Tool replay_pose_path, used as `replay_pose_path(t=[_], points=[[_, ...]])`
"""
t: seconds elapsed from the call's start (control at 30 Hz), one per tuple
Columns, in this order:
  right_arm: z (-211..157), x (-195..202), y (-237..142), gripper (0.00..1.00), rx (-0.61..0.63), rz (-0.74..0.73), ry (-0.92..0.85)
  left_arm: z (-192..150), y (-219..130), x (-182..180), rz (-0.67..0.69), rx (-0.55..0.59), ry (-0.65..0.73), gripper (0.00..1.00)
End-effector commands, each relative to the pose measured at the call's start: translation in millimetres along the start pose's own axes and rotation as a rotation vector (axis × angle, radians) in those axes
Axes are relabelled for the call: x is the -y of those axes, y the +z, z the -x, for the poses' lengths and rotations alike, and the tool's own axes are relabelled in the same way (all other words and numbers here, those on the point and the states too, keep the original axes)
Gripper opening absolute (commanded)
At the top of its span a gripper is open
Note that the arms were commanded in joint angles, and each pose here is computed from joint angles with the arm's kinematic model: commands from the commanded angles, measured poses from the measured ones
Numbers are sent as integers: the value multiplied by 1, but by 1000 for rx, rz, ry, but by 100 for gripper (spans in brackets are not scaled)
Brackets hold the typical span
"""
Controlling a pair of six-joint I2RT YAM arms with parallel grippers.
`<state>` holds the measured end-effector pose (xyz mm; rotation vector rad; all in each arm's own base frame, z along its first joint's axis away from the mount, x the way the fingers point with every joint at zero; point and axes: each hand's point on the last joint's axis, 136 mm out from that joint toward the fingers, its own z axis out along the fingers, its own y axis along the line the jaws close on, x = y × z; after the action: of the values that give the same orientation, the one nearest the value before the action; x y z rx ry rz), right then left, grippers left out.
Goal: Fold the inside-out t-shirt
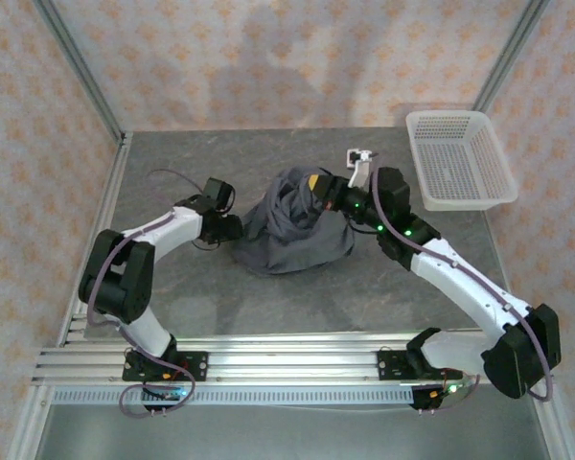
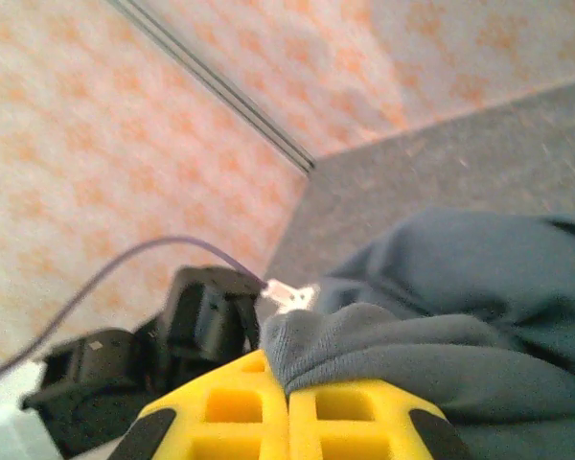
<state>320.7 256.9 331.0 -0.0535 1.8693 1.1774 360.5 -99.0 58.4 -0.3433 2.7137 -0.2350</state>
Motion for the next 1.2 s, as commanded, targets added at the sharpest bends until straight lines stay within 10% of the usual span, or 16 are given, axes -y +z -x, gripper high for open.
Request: replay_pose_path(t=[0.0, 0.23, 0.43, 0.6, 0.73, 0.8, 0.97, 1.17], points=[[29, -19, -4, 0, 107, 52, 68, 46, -84, 29, -150, 212, -12, 78], [35, -16, 9, 0, 110, 26, 53, 44, -204, 124, -530, 419, 195, 90], [53, -51, 5, 0, 121, 142, 19, 36, -167, 185, -703, 235, 152, 88], [76, -63, -15, 0, 218, 147, 36, 12, -76, 163, -553, 84, 46, 81], [69, -65, -14, 0, 182, 162, 36, 3, -75, 193, -756, 43, 37, 47], [68, -66, -22, 0, 193, 170, 39, 10, -84, 195, -775, 68, 25, 0], [27, -10, -38, 0, 222, 48, 42, 57, -154, 187, -905, 237, -60, 0], [-127, 125, -62, 15, 38, -226, -32, 75, -232, 189, -995, 336, -1, 0]])
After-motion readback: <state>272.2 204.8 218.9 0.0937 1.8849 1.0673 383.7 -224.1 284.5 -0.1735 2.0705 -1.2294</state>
